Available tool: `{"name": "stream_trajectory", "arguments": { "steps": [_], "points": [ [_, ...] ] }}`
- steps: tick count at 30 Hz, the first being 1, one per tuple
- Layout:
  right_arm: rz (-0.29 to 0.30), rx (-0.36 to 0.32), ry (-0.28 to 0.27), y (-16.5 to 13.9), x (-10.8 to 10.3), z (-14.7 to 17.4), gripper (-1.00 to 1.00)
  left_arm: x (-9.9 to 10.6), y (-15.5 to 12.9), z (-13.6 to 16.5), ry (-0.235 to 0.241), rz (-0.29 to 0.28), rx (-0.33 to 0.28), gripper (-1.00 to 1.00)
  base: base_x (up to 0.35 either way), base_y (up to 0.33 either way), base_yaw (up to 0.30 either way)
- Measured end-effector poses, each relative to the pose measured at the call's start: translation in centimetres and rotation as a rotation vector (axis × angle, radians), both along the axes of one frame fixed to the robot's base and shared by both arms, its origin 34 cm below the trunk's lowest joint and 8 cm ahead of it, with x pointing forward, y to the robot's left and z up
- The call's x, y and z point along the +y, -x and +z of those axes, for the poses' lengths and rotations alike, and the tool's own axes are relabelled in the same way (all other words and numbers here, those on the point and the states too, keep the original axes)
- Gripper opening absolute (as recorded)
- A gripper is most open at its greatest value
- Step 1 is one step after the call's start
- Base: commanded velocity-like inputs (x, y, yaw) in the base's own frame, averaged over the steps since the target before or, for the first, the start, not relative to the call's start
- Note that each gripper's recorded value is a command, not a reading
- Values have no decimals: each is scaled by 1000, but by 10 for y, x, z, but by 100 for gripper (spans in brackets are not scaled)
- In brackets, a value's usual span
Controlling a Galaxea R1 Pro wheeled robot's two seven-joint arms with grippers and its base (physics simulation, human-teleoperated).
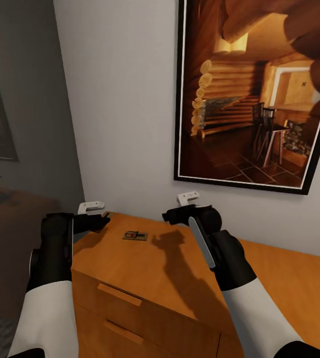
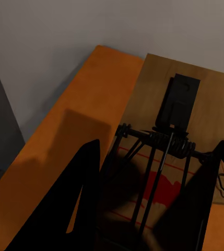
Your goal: Take the four mousetraps from the cabinet in the bathroom and place them on the bathroom floor. Make sure all four end up on the same floor surface, and ensure that at least two of them are either under or directly next to the same bathroom sink.
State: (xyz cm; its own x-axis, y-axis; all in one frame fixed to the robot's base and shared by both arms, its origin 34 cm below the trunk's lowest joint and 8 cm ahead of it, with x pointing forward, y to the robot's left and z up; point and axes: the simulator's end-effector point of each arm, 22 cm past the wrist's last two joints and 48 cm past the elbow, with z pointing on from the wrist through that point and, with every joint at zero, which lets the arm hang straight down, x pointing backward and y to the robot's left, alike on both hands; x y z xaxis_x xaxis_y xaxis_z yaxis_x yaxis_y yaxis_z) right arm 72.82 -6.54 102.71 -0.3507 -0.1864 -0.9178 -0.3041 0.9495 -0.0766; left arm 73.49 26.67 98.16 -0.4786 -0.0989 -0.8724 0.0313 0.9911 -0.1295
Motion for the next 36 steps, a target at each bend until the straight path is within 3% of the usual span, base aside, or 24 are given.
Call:
{"name": "stream_trajectory", "arguments": {
  "steps": [9,29,30,31,36],
  "points": [
    [29,-20,-25,1,16,18,100,0,0,0,0,0,0,-100,0,0,0],
    [34,-21,-3,-20,18,42,100,0,0,0,1,0,-1,-100,0,0,0],
    [-11,68,70,-55,4,40,100,0,0,0,1,0,0,-100,0,0,0],
    [-52,95,117,-73,-11,56,100,0,0,0,1,0,-1,-100,0,0,0],
    [-88,190,156,-84,-27,38,100,0,0,0,2,-1,-1,-100,0,0,0]
  ]
}}
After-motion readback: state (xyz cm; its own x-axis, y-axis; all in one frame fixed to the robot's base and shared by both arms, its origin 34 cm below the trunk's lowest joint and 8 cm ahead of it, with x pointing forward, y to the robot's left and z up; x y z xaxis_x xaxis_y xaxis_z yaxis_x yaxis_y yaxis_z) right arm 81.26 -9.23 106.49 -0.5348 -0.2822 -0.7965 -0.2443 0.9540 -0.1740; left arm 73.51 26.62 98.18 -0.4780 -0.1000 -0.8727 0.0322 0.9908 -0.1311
